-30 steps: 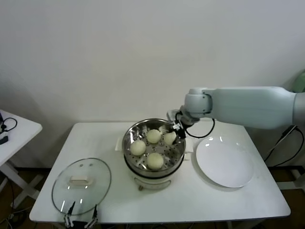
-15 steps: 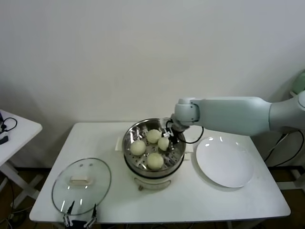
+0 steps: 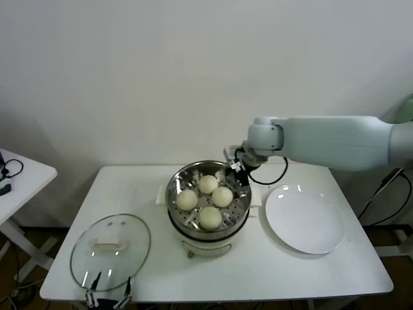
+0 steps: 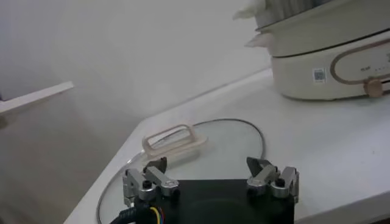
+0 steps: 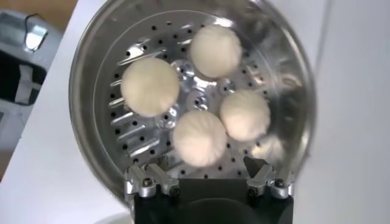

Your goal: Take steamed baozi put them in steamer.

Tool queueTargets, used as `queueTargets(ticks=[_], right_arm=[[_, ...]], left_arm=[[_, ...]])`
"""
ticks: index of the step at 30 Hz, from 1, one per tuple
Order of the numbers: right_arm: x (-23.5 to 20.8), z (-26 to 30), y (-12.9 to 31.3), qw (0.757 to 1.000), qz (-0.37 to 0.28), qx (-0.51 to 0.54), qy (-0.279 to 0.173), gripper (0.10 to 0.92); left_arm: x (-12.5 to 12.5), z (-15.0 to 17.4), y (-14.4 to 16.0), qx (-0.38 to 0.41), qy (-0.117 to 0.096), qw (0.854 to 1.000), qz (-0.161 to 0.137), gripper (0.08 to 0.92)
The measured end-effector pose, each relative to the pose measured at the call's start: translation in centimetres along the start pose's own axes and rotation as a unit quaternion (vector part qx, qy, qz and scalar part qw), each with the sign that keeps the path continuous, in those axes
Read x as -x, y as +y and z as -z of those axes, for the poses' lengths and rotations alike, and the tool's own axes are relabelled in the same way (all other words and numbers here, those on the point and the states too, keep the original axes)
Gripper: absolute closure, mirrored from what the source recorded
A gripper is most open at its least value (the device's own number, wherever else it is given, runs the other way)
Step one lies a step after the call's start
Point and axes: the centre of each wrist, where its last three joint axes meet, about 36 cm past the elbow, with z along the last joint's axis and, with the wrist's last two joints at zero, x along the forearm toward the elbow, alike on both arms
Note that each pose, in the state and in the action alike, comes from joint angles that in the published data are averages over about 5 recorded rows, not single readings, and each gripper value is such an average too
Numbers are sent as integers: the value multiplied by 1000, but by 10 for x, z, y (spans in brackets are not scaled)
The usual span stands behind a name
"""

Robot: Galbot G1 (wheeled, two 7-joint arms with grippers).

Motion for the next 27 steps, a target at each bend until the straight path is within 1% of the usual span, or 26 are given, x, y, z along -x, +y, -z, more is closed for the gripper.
queueTargets(ticks=[3, 7, 10, 13, 19, 27], right_arm=[[-13, -14, 3, 999, -25, 30, -17, 199], [-25, -37, 13, 992, -78, 79, -54, 200], [-28, -55, 23, 982, -122, 118, -85, 200], [-26, -72, 35, 966, -164, 159, -117, 200], [-13, -111, 68, 923, -248, 238, -171, 200], [16, -156, 126, 846, -342, 335, -234, 200]], left_arm=[[0, 2, 0, 0, -2, 1000, 2, 177], [3, 4, -1, -3, -7, 1000, 3, 177], [6, 8, -3, -7, -14, 1000, 2, 177], [10, 12, -4, -13, -21, 1000, 3, 177], [18, 19, -7, -32, -35, 999, 7, 177], [30, 29, -11, -51, -58, 997, 6, 177]])
